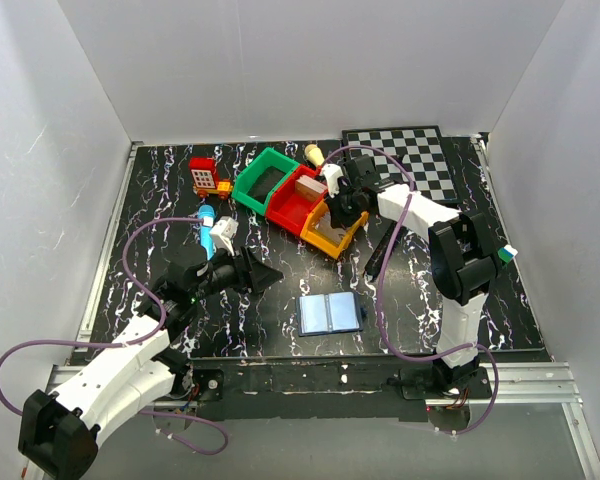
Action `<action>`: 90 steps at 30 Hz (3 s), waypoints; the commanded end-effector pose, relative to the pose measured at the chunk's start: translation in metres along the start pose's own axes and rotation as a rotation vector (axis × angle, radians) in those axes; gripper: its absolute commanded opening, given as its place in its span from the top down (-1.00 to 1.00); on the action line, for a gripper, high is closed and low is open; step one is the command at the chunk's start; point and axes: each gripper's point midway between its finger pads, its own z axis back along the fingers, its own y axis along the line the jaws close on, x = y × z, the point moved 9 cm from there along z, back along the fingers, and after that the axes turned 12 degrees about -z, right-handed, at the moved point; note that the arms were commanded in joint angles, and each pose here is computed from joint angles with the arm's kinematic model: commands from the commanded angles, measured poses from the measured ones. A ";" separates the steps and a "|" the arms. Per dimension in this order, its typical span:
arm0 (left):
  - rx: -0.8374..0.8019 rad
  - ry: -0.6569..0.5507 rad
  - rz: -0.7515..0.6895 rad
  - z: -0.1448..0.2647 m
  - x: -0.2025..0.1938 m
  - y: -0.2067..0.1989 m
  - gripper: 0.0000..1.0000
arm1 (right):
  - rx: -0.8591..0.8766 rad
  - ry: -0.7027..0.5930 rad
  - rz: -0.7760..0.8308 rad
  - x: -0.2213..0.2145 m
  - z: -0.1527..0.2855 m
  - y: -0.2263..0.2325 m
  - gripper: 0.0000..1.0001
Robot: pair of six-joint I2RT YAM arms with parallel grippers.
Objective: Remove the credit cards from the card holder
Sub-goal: Place the credit card in the storage box, then remove the credit card from the card holder.
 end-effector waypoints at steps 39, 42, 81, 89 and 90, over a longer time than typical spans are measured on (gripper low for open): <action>-0.017 -0.021 -0.015 0.000 0.007 -0.003 -0.12 | -0.130 -0.062 -0.026 0.008 -0.002 -0.010 0.56; -0.019 -0.022 -0.014 0.000 0.008 -0.003 -0.12 | -0.143 -0.075 -0.026 0.011 0.002 -0.011 0.46; 0.174 -0.003 0.324 -0.003 -0.027 0.015 -0.96 | -0.273 -0.004 -0.514 -0.160 0.114 0.102 -0.70; 0.479 0.026 0.356 0.004 -0.018 0.018 -0.96 | -0.294 0.093 -0.556 -0.175 0.096 0.111 -0.33; 0.492 0.028 0.355 0.006 -0.015 0.017 -0.96 | -0.298 0.106 -0.559 -0.175 0.094 0.111 -0.30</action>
